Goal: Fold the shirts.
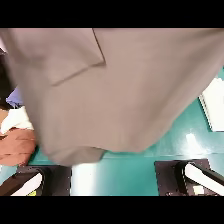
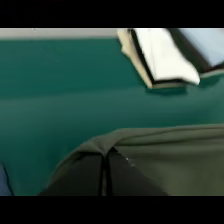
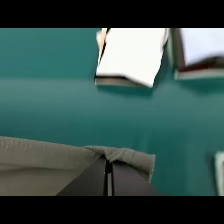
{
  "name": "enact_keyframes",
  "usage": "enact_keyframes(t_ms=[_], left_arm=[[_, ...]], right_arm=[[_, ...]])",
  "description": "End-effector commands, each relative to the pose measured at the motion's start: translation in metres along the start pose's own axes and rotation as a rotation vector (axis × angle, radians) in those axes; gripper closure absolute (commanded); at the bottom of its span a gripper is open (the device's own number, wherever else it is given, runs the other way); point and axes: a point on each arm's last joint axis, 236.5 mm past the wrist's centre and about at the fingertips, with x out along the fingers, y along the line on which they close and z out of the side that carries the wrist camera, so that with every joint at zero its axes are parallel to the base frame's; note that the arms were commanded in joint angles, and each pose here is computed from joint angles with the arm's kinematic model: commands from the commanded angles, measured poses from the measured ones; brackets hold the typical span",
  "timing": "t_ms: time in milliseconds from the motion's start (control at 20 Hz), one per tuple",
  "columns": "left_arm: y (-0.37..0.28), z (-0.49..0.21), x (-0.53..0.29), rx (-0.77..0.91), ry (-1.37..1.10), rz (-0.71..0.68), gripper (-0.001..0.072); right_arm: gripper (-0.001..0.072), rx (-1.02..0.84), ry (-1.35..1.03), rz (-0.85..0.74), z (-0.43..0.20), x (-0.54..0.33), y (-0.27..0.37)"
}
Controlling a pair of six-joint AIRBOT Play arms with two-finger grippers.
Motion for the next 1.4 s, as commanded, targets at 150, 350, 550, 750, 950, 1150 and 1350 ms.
enact_keyframes(t_ms=[150,350,550,750,950,1150,1350], left_arm=[[0.097,-0.199,0.191,-0.194,0.580,0.030,0.0681],[0.125,-0.241,0.239,-0.223,0.616,0.052,0.0681],[0.128,-0.242,0.240,-0.162,0.619,0.041,0.0681],[0.133,-0.272,0.225,-0.118,0.739,0.050,0.0681],[0.134,-0.317,0.216,-0.155,0.842,0.048,0.0681],[0.133,-0.349,0.205,-0.180,0.918,0.044,0.0681],[0.130,-0.345,0.200,-0.207,0.924,0.054,0.0243]], right_arm=[[0.0697,0.051,0.584,0.006,-0.145,0.203,-0.033],[0.0697,0.044,0.640,0.029,-0.166,0.271,-0.030],[0.0697,0.023,0.548,0.032,-0.134,0.289,-0.030],[0.0697,0.026,0.615,-0.003,-0.162,0.274,-0.042],[0.0697,0.055,0.723,-0.028,-0.226,0.268,-0.049],[0.0696,0.081,0.763,-0.027,-0.257,0.265,-0.048],[0.0317,0.117,0.698,0.013,-0.244,0.261,-0.036]])
